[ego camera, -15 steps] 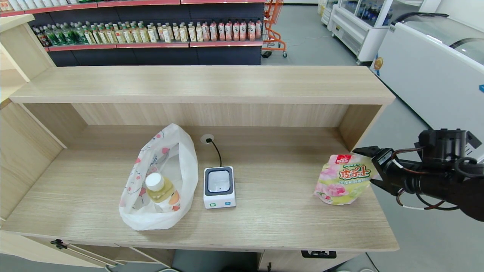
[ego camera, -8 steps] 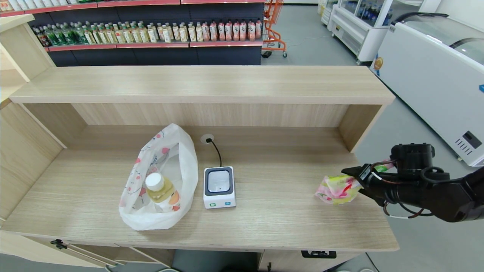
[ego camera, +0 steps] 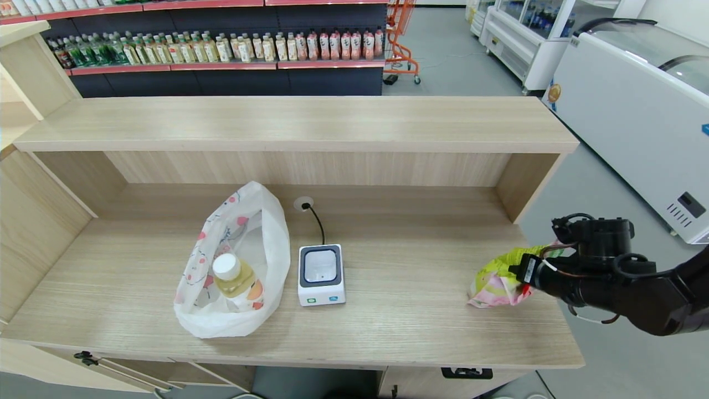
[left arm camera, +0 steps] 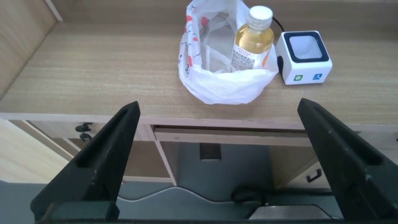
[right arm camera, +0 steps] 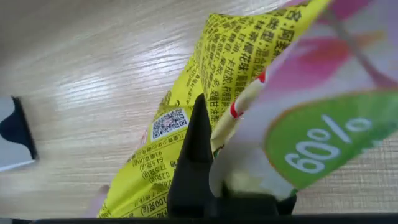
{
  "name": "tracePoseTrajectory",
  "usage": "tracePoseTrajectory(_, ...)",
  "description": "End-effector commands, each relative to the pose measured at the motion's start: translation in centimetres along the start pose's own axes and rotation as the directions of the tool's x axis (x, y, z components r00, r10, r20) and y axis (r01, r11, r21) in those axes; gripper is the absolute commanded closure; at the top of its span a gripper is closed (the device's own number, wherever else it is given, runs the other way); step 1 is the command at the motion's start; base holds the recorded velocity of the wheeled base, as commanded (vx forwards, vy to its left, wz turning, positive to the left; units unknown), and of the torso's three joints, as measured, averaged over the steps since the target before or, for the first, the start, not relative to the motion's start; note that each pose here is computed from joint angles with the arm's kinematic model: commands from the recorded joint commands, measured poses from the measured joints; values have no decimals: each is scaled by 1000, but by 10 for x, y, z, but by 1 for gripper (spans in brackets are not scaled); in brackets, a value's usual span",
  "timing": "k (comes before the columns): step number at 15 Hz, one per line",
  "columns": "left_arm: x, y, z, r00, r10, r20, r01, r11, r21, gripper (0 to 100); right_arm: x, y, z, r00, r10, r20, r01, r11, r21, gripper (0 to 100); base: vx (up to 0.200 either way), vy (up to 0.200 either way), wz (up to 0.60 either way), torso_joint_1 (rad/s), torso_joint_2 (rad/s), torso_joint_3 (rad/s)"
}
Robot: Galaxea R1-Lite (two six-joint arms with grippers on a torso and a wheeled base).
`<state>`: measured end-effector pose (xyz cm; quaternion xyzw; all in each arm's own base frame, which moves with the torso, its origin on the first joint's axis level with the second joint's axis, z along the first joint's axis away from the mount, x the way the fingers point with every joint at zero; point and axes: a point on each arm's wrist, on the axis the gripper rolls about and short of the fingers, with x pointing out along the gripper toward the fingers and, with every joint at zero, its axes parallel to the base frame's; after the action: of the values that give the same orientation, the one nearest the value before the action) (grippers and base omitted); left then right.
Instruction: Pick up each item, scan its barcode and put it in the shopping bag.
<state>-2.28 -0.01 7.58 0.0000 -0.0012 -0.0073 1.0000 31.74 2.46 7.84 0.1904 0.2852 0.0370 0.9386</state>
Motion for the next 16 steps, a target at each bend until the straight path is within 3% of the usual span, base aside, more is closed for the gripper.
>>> tracePoseTrajectory(1,0,0,0,1000,-1,-1,1,1000,0,0,-34,24,10,988,116,98,-102,985,-137,100,0,0,0,0,0,0)
tracePoseTrajectory(3,0,0,0,1000,-1,-1,1,1000,0,0,-61,33,13,935,330,129,-277,907,-318,100,0,0,0,0,0,0)
tracePoseTrajectory(5,0,0,0,1000,-1,-1,1,1000,0,0,-73,34,14,846,523,101,-414,765,-494,100,0,0,0,0,0,0)
tracePoseTrajectory(6,0,0,0,1000,-1,-1,1,1000,0,0,-78,33,16,736,676,41,-492,574,-655,100,0,0,0,0,0,0)
tracePoseTrajectory(7,0,0,0,1000,-1,-1,1,1000,0,0,-80,32,15,643,765,-32,-526,411,-744,100,0,0,0,0,0,0)
tracePoseTrajectory(9,0,0,0,1000,-1,-1,1,1000,0,0,-77,30,10,457,869,-187,-492,72,-868,100,0,0,0,0,0,0)
tracePoseTrajectory(10,0,0,0,1000,-1,1,1,1000,0,0,-72,31,4,422,879,-223,-440,-16,-898,100,0,0,0,0,0,0)
tracePoseTrajectory(12,0,0,0,1000,-1,-1,1,1000,0,0,-65,39,-6,360,890,-279,-366,-141,-920,100,0,0,0,0,0,0)
tracePoseTrajectory(13,0,0,0,1000,-1,-1,1,1000,0,0,-65,40,-8,350,891,-289,-356,-159,-921,100,0,0,0,0,0,0)
tracePoseTrajectory(15,0,0,0,1000,-1,-1,1,1000,0,0,-76,50,-11,275,901,-335,-309,-248,-918,100,0,0,0,0,0,0)
tracePoseTrajectory(16,0,0,0,1000,-1,1,1,1000,0,0,-80,52,-10,256,903,-345,-276,-274,-921,100,0,0,0,0,0,0)
